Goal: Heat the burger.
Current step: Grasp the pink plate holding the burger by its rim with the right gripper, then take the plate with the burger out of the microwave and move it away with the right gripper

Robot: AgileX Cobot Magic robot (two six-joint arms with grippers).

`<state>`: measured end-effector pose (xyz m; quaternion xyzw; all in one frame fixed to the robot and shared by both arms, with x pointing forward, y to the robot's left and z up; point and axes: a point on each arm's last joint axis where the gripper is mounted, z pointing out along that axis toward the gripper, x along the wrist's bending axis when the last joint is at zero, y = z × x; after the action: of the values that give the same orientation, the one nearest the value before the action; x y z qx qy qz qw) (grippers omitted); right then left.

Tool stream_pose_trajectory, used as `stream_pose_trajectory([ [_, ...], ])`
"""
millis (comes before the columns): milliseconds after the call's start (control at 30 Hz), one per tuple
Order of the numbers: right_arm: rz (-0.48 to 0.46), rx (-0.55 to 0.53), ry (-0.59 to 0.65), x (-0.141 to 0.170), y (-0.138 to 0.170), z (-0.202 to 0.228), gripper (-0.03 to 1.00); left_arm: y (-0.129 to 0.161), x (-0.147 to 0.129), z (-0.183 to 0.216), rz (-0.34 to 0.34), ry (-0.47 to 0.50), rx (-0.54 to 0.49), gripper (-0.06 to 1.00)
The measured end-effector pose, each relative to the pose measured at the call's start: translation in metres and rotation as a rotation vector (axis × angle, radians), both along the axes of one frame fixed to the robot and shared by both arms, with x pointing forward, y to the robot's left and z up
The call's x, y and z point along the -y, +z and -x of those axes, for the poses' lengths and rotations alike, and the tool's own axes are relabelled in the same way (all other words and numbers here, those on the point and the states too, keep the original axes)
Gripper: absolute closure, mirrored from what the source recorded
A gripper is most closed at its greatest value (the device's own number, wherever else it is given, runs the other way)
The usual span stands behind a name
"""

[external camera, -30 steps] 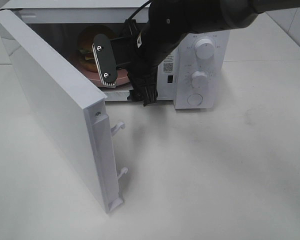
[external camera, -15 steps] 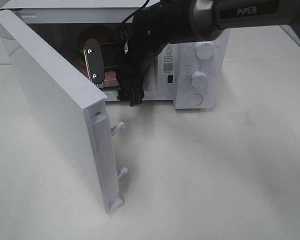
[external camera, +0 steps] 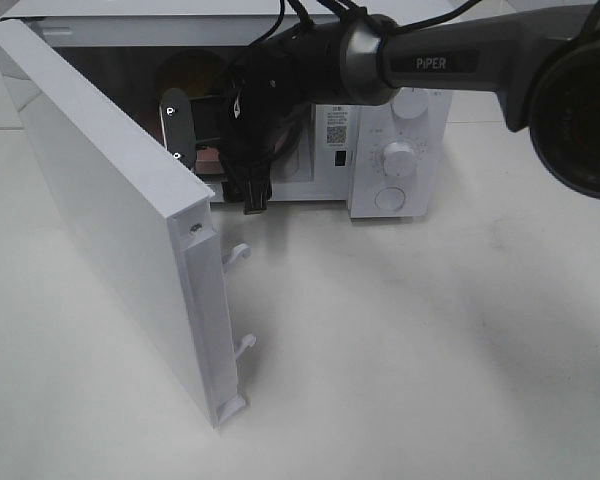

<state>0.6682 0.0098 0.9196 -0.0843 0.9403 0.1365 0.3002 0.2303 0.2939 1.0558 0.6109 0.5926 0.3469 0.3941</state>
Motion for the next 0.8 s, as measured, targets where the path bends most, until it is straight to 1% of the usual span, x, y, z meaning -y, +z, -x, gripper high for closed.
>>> stream_pose_trajectory([
  [133,-0.003,0.004,-0.013,0.0024,-0.0044,-0.0076,0.12,0.0000,0.0000,0.0000,0.000,0.000,0.000,-0.04],
  [267,-0.007,0.009,-0.019,0.0018,-0.0061,-0.0132,0.20,0.0000,0.0000,0.0000,0.000,0.000,0.000,-0.04],
  [300,0.006,-0.006,-0.021,0.0023,-0.0082,-0.0129,0.28,0.0000,0.0000,0.0000,0.000,0.000,0.000,-0.04],
  [333,0.006,-0.006,-0.021,0.0023,-0.0082,-0.0129,0.28,0.0000,0.0000,0.0000,0.000,0.000,0.000,-0.04],
  [367,0.011,-0.015,-0.022,0.0026,-0.0090,-0.0124,0.34,0.0000,0.0000,0.0000,0.000,0.000,0.000,-0.04],
  [400,0.021,-0.040,-0.024,0.0022,-0.0104,-0.0097,0.47,0.0000,0.0000,0.0000,0.000,0.000,0.000,-0.04],
  [433,0.021,-0.040,-0.024,0.0022,-0.0104,-0.0097,0.47,0.0000,0.0000,0.0000,0.000,0.000,0.000,-0.04],
  [467,0.030,-0.060,-0.024,0.0016,-0.0120,-0.0075,0.61,0.0000,0.0000,0.0000,0.000,0.000,0.000,-0.04],
  [500,0.030,-0.060,-0.024,0.0016,-0.0120,-0.0075,0.61,0.0000,0.0000,0.0000,0.000,0.000,0.000,-0.04],
  [533,0.030,-0.067,-0.024,0.0009,-0.0118,-0.0063,0.68,0.0000,0.0000,0.0000,0.000,0.000,0.000,-0.04],
  [567,0.030,-0.067,-0.024,0.0009,-0.0118,-0.0063,0.68,0.0000,0.0000,0.0000,0.000,0.000,0.000,-0.04],
  [600,0.013,-0.055,-0.021,-0.0016,-0.0082,-0.0062,0.78,0.0000,0.0000,0.0000,0.000,0.000,0.000,-0.04],
  [633,0.022,-0.049,-0.012,-0.0014,-0.0077,-0.0065,0.87,0.0000,0.0000,0.0000,0.000,0.000,0.000,-0.04],
  [800,0.028,-0.047,-0.006,-0.0023,-0.0068,-0.0055,0.88,0.0000,0.0000,0.0000,0.000,0.000,0.000,-0.04],
])
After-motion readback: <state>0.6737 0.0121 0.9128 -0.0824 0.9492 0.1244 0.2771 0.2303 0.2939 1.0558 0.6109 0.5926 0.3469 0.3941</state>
